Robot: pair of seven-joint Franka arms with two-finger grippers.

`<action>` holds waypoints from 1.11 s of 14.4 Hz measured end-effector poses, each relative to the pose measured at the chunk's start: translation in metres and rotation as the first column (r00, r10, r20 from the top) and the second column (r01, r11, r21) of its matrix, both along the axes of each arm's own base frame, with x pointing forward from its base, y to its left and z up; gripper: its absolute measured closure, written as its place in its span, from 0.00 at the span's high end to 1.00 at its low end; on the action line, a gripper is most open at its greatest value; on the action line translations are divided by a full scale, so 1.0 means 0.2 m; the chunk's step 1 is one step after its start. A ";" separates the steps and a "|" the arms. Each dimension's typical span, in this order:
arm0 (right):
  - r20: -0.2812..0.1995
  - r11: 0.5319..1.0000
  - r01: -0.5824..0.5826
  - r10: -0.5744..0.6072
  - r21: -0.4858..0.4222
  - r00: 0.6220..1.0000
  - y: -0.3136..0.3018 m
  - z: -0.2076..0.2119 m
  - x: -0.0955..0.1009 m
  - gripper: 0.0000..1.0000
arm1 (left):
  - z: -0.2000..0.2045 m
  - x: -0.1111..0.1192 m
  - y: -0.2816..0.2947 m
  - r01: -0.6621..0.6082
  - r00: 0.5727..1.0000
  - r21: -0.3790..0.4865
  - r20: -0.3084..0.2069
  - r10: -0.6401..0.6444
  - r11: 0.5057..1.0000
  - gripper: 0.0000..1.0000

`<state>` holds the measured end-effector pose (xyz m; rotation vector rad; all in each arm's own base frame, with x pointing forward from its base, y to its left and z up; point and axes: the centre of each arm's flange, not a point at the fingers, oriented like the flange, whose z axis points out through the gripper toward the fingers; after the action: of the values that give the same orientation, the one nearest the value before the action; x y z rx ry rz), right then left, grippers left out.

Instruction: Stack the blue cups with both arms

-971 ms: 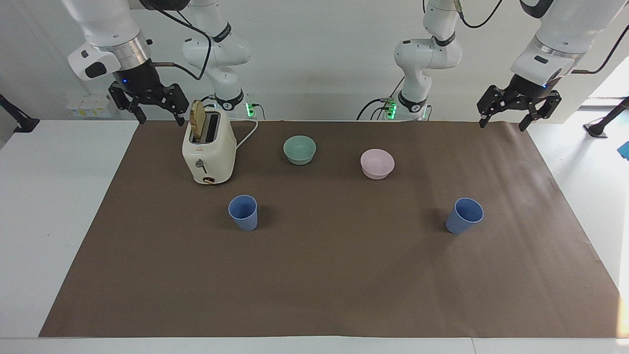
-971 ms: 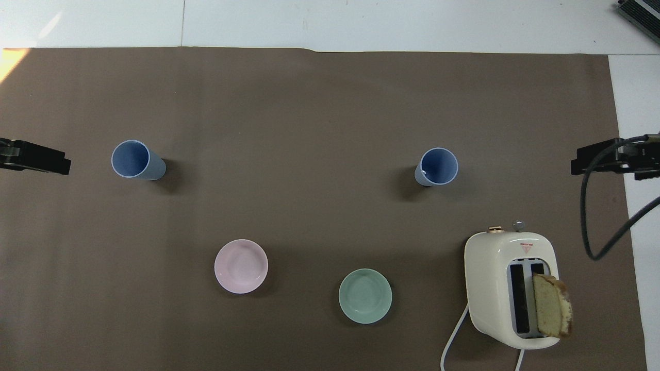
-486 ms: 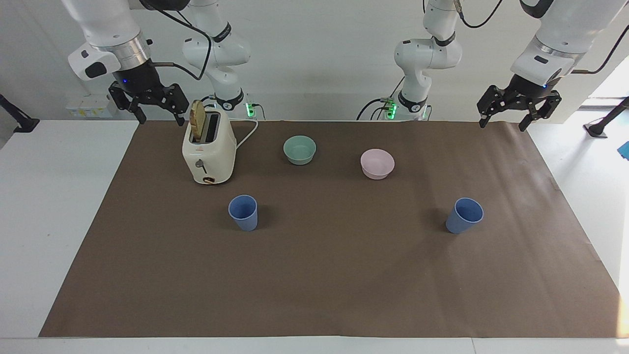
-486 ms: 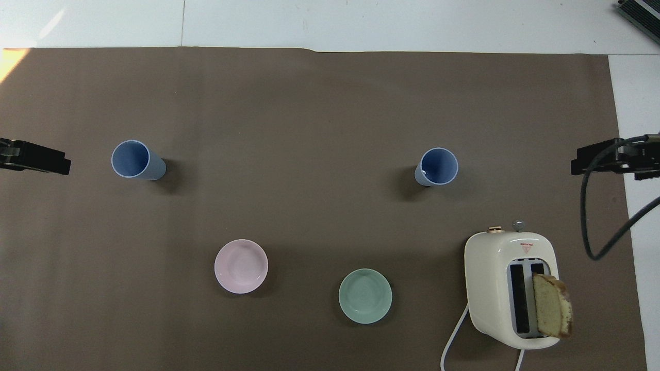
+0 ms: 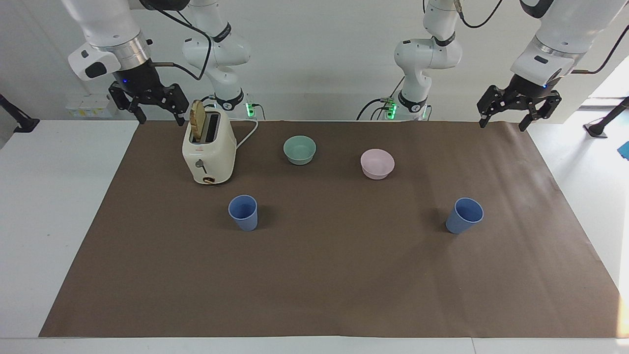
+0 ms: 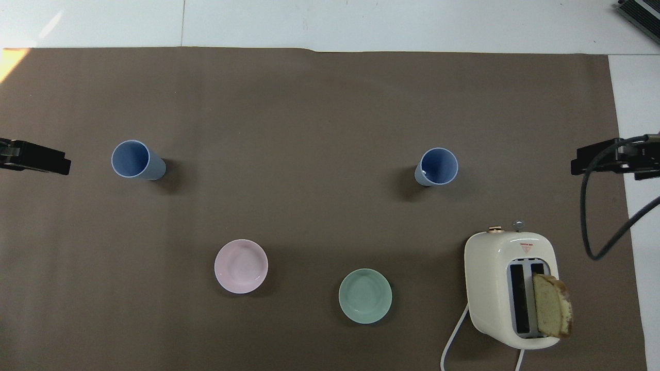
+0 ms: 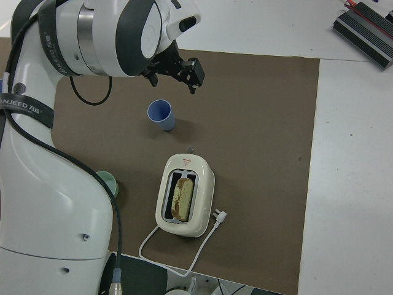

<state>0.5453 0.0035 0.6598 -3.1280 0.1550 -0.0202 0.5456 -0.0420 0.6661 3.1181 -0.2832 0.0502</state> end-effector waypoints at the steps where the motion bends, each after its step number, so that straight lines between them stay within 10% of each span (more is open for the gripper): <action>1: 0.000 1.000 0.000 0.000 0.000 1.000 0.00 0.00 0.00 1.00 | 0.00 0.00 0.00 0.000 1.000 0.000 0.000 0.000 1.000 1.00; 16: 0.000 1.000 0.000 0.000 0.000 1.000 0.00 0.00 0.00 1.00 | -0.22 0.07 0.20 -0.018 1.000 -0.002 0.013 0.018 1.000 1.00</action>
<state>0.5453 0.0035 0.6598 -3.1280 0.1550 -0.0202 0.5595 -0.0019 0.6216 3.1199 -0.2556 0.0715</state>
